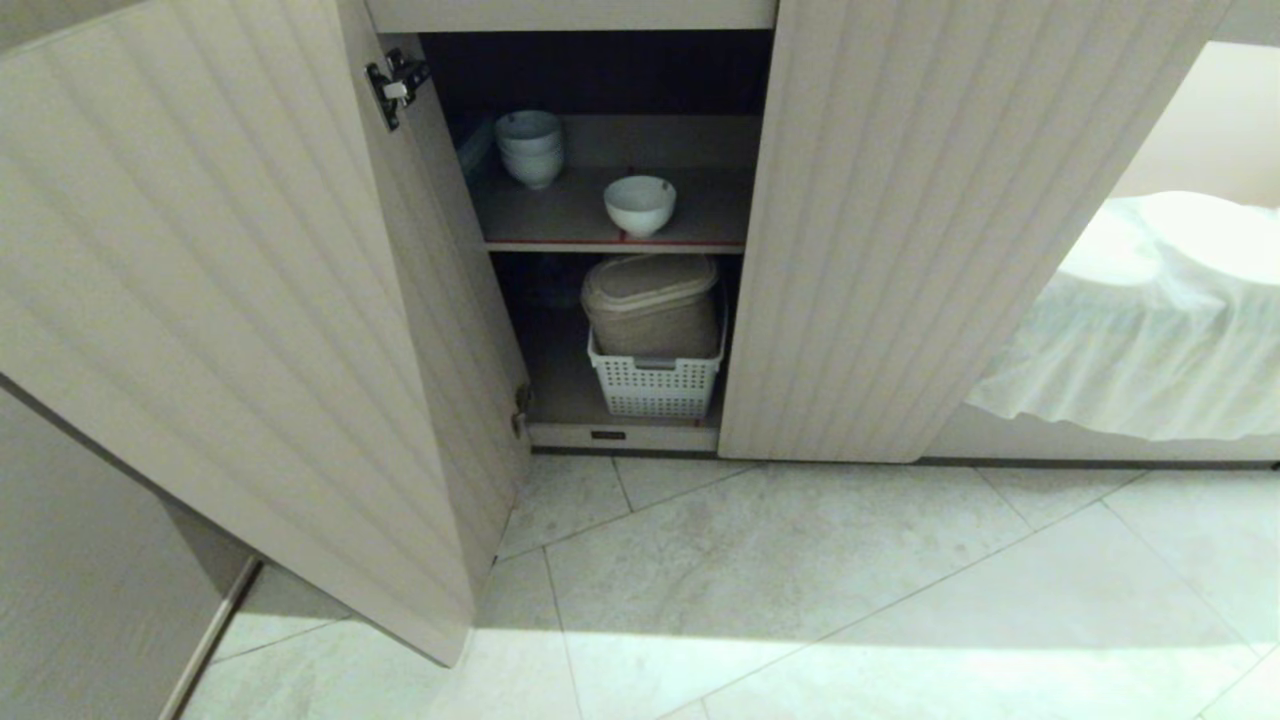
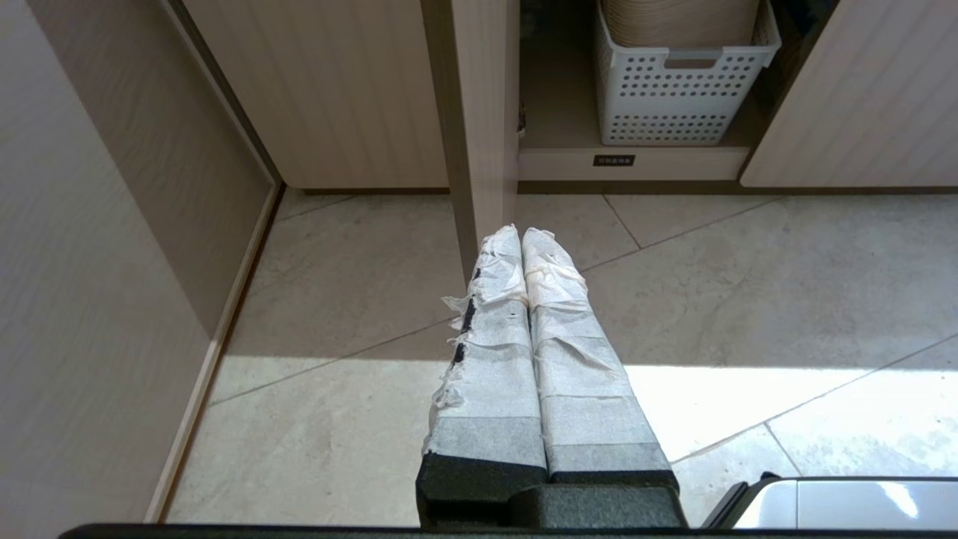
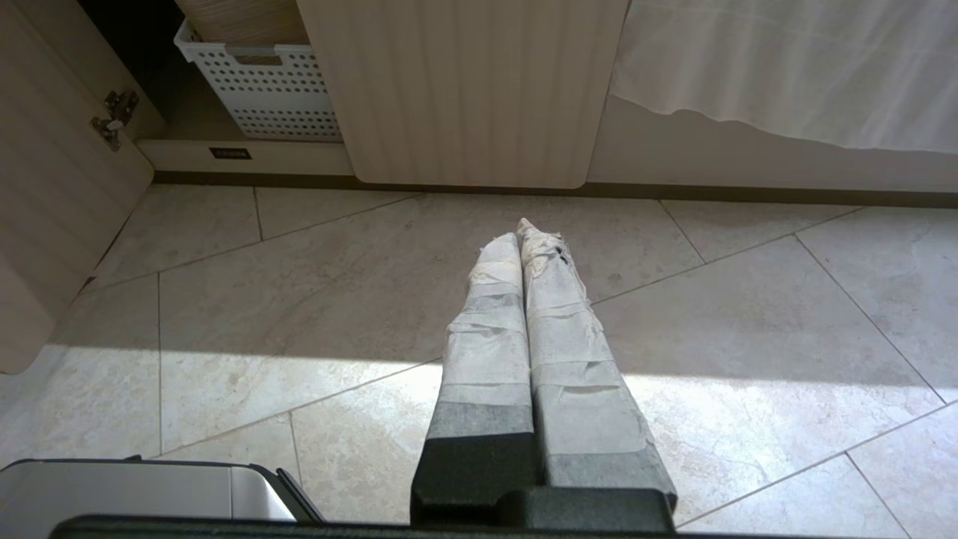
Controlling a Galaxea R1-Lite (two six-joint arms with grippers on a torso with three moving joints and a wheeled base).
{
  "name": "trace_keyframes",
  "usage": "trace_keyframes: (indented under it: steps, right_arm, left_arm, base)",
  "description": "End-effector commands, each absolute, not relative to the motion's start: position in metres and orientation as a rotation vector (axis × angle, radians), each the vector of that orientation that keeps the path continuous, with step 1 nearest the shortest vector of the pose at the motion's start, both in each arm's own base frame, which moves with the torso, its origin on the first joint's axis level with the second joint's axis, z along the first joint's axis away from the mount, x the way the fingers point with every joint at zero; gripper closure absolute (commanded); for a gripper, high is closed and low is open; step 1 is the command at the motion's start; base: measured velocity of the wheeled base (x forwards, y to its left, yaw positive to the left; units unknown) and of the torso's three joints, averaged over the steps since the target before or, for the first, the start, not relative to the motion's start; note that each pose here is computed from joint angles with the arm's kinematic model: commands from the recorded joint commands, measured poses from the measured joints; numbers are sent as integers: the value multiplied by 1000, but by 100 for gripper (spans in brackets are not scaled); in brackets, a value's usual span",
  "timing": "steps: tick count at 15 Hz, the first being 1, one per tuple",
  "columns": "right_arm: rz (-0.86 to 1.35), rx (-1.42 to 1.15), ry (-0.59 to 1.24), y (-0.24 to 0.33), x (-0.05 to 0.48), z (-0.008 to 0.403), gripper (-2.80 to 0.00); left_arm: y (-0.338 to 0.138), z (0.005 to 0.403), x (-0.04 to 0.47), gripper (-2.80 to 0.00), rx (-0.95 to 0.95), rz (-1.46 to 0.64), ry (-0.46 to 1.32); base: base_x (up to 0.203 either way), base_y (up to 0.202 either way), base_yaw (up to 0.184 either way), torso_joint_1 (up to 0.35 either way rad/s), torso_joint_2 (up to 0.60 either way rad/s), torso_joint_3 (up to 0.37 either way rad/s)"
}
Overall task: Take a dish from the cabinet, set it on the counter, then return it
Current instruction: Take the bowl from the cabinet
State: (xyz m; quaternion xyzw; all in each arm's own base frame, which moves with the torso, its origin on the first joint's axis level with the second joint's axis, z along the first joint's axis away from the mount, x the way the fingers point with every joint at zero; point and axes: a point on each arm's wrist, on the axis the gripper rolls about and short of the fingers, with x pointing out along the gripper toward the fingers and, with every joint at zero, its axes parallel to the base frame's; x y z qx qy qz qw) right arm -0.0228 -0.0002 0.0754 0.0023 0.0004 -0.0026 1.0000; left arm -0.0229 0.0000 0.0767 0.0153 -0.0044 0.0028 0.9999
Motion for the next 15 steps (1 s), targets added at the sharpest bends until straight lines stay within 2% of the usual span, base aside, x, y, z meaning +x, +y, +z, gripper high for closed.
trace_keyframes:
  steps: [1, 15]
  right_arm:
    - [-6, 5, 0, 0, -23, 75, 0]
    - [-5, 5, 0, 0, -23, 75, 0]
  left_arm:
    - [0, 77, -23, 0, 31, 6, -9]
    - [0, 77, -23, 0, 31, 6, -9]
  base:
    - [0, 0, 0, 0, 0, 0]
    - [0, 0, 0, 0, 0, 0]
